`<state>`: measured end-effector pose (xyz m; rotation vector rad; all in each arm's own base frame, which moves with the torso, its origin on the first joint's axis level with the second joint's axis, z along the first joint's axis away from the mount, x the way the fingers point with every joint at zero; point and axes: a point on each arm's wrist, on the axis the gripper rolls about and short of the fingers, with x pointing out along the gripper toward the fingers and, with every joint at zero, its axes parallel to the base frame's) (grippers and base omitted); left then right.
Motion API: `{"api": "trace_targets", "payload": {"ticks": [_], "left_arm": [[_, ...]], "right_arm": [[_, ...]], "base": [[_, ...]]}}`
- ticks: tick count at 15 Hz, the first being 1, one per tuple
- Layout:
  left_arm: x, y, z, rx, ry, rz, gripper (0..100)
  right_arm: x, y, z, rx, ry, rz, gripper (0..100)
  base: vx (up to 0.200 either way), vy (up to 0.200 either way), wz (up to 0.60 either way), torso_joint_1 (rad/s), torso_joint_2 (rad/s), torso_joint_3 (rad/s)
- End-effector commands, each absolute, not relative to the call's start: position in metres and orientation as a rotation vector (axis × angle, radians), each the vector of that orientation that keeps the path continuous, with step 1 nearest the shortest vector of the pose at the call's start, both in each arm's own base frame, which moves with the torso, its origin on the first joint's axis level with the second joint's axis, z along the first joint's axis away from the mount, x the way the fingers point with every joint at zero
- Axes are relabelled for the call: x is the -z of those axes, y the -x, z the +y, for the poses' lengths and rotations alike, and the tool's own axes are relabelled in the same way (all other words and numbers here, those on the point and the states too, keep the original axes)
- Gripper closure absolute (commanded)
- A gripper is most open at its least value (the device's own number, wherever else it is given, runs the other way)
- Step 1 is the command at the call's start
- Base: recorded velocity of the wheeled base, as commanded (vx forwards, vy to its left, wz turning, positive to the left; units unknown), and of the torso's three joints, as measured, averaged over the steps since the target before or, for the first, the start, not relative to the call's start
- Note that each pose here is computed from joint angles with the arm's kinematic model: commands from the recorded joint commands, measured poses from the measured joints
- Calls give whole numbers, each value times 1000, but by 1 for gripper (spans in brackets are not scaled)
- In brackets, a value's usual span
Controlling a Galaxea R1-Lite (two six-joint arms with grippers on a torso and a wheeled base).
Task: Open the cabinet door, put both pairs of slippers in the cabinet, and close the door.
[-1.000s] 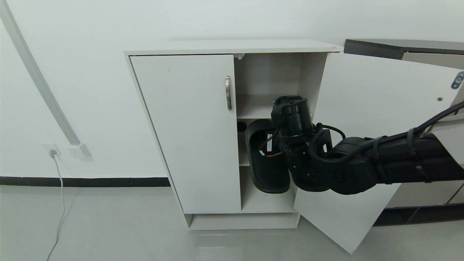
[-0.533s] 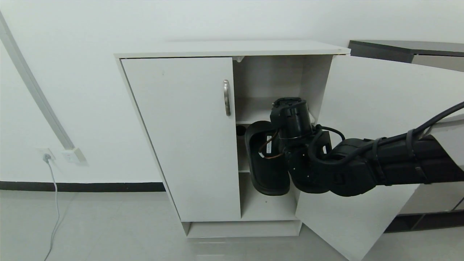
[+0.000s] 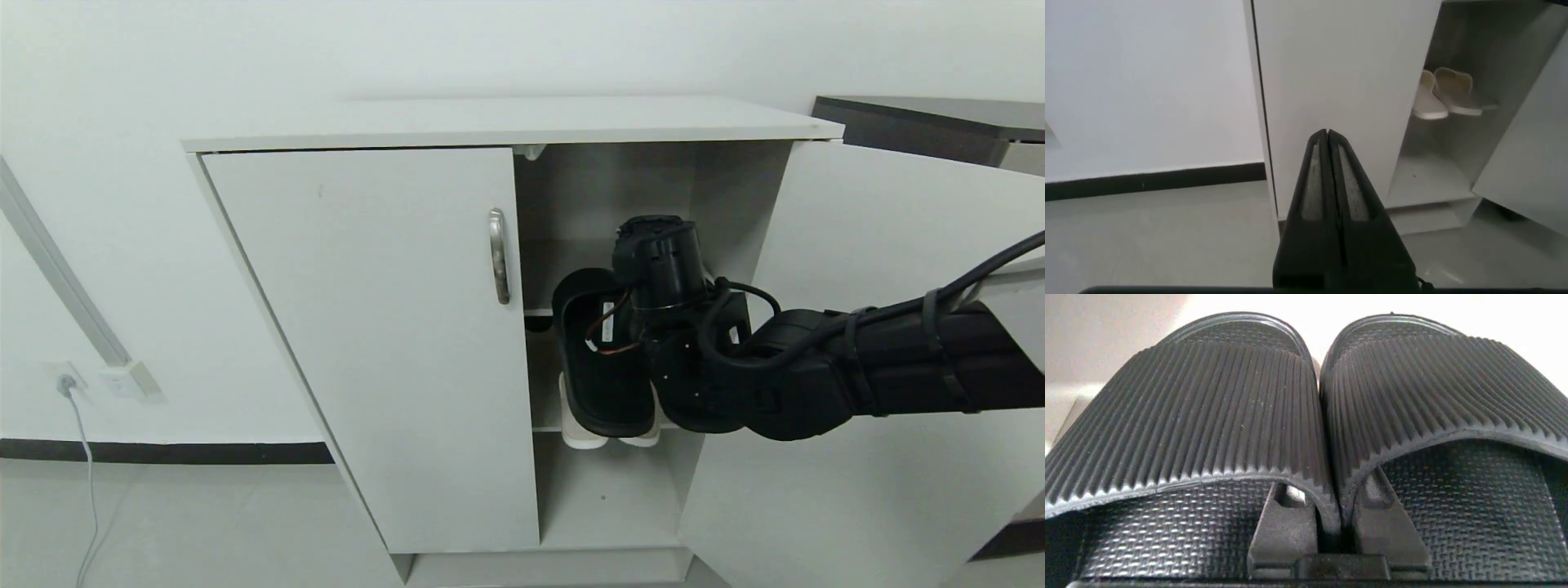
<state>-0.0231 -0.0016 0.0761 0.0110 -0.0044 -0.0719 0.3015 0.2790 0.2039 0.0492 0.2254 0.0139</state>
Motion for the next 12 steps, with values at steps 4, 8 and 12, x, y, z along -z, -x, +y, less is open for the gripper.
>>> {"api": "trace_targets", "payload": {"ticks": [4, 8, 12], "left_arm": [[-76, 23, -2, 72, -8, -5, 100], [-76, 23, -2, 72, -8, -5, 100], [-76, 23, -2, 72, -8, -3, 100]], "right_arm": [[-202, -300, 278, -12, -41, 232, 100], [-199, -302, 278, -21, -11, 238, 100], [-200, -320, 275, -20, 1, 231, 100]], "base": [[150, 0, 0, 1, 2, 3], [0, 0, 0, 0, 0, 0], [0, 0, 0, 0, 0, 0]]}}
